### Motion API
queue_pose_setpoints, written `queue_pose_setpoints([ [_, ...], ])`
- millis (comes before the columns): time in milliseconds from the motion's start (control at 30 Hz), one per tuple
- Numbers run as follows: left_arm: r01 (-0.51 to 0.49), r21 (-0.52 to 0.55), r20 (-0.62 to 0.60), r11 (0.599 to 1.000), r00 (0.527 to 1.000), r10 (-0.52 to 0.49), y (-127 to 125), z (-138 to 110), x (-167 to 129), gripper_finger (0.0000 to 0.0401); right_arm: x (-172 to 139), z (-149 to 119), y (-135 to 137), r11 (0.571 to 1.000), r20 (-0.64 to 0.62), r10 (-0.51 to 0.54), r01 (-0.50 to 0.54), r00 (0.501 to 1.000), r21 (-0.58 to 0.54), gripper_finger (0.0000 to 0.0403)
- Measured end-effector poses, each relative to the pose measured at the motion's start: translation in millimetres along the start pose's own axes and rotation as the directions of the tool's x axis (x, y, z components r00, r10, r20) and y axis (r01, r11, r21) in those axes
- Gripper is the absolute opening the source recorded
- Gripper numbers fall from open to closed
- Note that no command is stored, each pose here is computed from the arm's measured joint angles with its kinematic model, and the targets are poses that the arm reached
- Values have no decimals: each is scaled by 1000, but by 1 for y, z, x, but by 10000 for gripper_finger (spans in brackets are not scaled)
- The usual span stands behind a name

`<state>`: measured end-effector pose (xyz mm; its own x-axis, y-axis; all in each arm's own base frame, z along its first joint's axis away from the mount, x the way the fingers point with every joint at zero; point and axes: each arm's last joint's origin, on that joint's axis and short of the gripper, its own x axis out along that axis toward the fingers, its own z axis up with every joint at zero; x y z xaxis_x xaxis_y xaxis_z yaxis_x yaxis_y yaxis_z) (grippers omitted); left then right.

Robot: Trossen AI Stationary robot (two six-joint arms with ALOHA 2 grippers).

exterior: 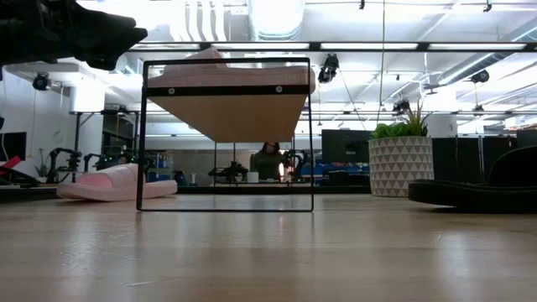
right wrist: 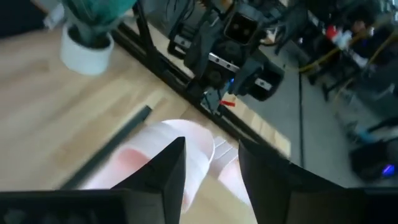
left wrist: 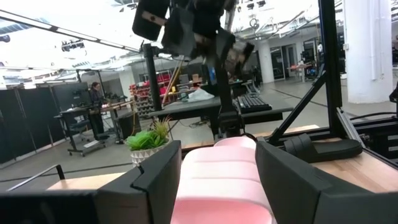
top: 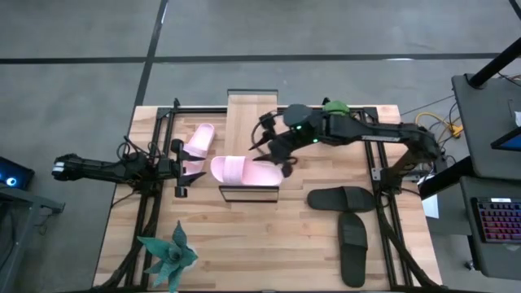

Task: Pick and place slides into the shelf
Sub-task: Put the pink slipper on the shelf

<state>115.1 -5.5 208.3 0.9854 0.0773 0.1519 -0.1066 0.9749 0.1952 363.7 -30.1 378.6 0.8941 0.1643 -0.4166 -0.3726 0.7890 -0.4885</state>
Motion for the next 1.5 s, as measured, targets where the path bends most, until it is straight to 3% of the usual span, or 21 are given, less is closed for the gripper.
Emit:
queue_pose_setpoints([
  [167, -24, 0, -6, 1000, 1000, 24, 1, 0, 0, 193, -28, 6, 8, 992, -17, 22, -20, 1000, 127, 126],
  [267, -132, 3, -30, 991, 991, 132, 4, -1, 0, 193, -39, 6, 13, 989, -7, 19, -18, 1000, 147, 125],
  [367, -294, 18, -86, 956, 952, 294, 10, 4, -1, 193, -49, 5, 17, 986, -13, -8, 10, 1000, 164, 126],
  [467, -353, 62, -183, 934, 916, 358, 14, 11, -2, 193, -55, 1, 20, 985, -26, -34, 38, 999, 165, 126],
  [767, -393, -40, -424, 919, 839, 340, 27, 57, -11, 192, -59, -8, 29, 986, -35, -37, 42, 999, 159, 126],
  [900, -452, -100, -507, 886, 790, 346, 30, 66, -14, 193, -56, -12, 31, 986, -49, -25, 33, 998, 163, 126],
  [967, -470, -118, -536, 875, 772, 342, 30, 67, -13, 192, -55, -14, 33, 986, -55, -21, 29, 998, 165, 127],
  [1167, -408, -99, -670, 907, 702, 242, 23, 48, -10, 191, -52, -20, 37, 986, -73, -6, 18, 997, 167, 127],
  [1500, -399, -27, -746, 917, 618, 247, 22, 52, 3, 191, -52, -21, 37, 987, -74, -6, 17, 997, 159, 126],
])
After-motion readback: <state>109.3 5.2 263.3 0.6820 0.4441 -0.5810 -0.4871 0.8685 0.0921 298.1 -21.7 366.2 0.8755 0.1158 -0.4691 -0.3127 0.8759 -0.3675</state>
